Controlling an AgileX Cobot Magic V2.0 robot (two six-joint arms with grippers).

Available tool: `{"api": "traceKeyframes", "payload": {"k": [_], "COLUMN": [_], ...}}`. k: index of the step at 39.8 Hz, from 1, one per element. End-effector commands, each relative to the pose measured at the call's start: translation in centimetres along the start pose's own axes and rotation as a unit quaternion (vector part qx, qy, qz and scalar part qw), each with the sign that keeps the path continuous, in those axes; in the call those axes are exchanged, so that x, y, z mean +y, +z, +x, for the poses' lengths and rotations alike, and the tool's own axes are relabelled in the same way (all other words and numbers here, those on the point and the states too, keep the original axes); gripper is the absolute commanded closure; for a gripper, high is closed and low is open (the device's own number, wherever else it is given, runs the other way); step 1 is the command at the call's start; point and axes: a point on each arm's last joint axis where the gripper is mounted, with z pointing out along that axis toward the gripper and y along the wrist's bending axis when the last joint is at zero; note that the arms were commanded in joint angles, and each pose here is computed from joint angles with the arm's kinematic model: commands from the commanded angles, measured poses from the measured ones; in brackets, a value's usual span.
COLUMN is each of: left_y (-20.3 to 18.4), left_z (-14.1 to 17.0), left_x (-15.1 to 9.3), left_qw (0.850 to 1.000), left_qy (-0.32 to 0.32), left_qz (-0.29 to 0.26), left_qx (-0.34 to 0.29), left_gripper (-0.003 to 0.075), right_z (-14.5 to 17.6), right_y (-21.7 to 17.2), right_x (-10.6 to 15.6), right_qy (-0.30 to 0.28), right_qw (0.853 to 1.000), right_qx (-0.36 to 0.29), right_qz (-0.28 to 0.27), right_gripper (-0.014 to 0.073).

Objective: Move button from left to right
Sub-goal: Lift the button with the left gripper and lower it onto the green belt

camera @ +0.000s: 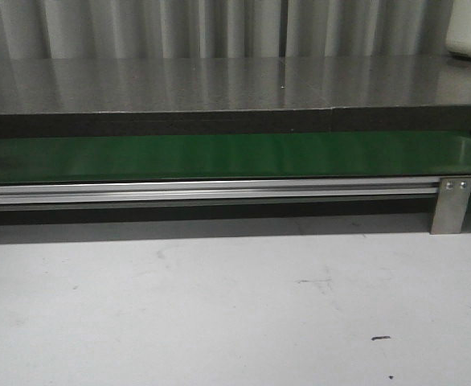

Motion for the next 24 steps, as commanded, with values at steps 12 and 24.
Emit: {"api": "traceKeyframes", "payload": {"k": [12,24], "left_y": [-12.1,-15.0], "left_z": [-0.3,1.6], "left_x": [-2.3,-2.6], "left_qw": [0.99,0.992], "left_qy": [0.028,0.032], "left_qz": [0.005,0.006], "left_qx": [-0.138,-0.124], "left_gripper": [0.0353,0.0741], "right_z": [-1.7,-1.7], "right_y": [-0.2,-0.2], "right_x": [-0.1,-0.1], "right_qy": [-0.001,-0.001], "right_qw": [0.999,0.999], "right_qx": [-0.052,-0.052], "right_qz": [0.007,0.007], "right_gripper": [-0.0059,-0.0059]}}
